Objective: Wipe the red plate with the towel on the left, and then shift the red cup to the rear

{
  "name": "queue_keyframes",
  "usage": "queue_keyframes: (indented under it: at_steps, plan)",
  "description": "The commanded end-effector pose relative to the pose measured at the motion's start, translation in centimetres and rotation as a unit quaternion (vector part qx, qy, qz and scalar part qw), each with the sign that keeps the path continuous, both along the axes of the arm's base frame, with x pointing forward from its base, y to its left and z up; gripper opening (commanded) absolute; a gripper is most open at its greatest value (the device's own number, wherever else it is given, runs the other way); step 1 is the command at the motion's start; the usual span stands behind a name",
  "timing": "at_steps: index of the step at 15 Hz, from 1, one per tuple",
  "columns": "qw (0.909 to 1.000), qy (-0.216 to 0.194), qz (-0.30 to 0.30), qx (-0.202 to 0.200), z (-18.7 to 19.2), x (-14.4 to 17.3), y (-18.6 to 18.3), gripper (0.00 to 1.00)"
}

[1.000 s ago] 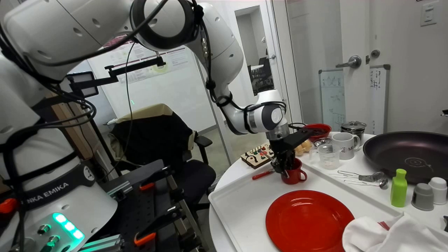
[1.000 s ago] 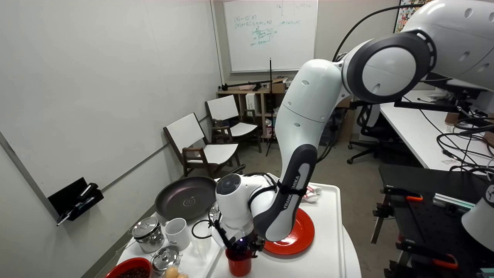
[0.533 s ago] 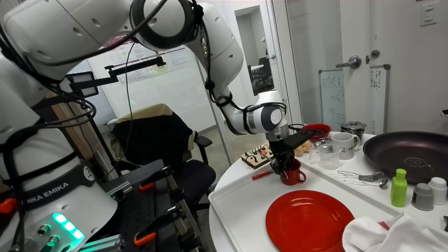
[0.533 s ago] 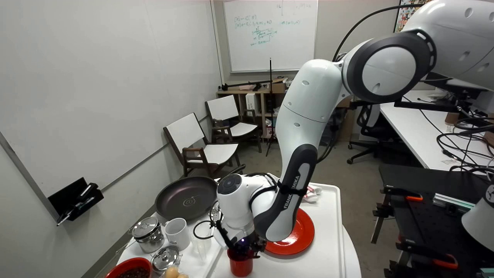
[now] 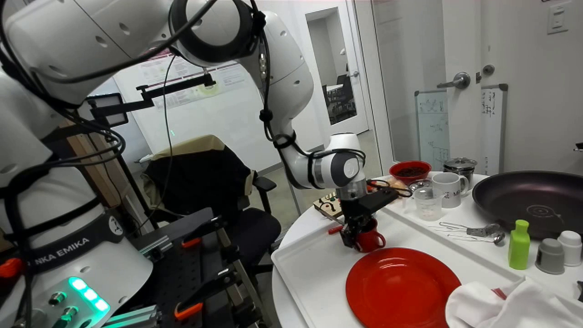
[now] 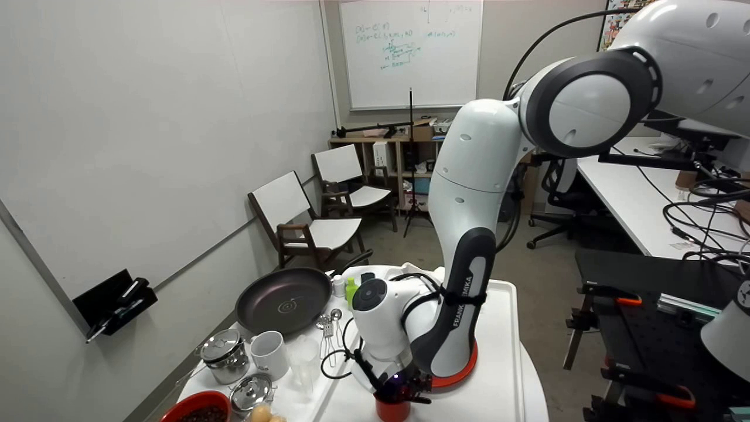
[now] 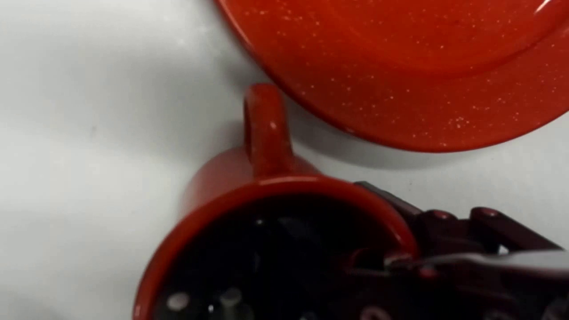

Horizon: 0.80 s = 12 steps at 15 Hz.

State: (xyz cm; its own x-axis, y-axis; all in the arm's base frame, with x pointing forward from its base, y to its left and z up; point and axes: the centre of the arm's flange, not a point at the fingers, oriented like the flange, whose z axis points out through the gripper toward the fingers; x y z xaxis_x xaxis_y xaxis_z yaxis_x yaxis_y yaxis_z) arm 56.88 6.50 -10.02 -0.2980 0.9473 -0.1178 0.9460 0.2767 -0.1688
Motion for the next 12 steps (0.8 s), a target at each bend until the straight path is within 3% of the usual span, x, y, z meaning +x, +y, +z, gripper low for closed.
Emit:
queue_keyframes:
  at_steps: [1,12]
  plan:
    - [1.0,0.006,0.006,-0.005,-0.3,-3.0,-0.1,0.04]
    - [0.9982,0.009,0.056,-0.02,-0.7,-9.9,1.0,0.04]
